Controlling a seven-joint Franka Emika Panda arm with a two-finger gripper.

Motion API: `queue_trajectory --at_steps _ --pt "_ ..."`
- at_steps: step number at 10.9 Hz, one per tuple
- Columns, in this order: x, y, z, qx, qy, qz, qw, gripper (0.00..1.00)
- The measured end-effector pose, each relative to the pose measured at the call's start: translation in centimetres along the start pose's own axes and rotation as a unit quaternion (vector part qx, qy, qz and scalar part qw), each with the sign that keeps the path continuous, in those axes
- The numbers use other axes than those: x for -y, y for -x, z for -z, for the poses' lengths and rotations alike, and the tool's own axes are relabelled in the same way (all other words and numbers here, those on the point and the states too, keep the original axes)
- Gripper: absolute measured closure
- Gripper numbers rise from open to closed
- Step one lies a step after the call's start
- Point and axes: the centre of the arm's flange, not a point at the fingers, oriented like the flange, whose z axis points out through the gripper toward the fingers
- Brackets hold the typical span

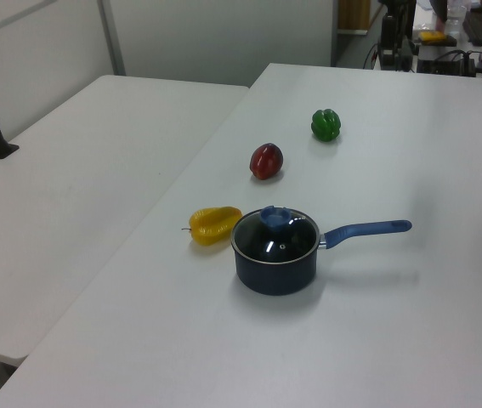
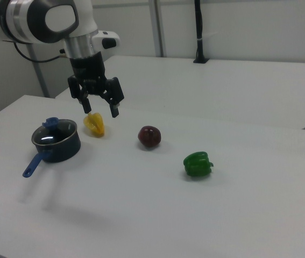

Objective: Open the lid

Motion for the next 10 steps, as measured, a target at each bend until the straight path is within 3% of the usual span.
queue_trajectory --at_steps 10 --pt "-0.84 0.12 -0.05 0.000 0.000 -0.007 1.0000 0.00"
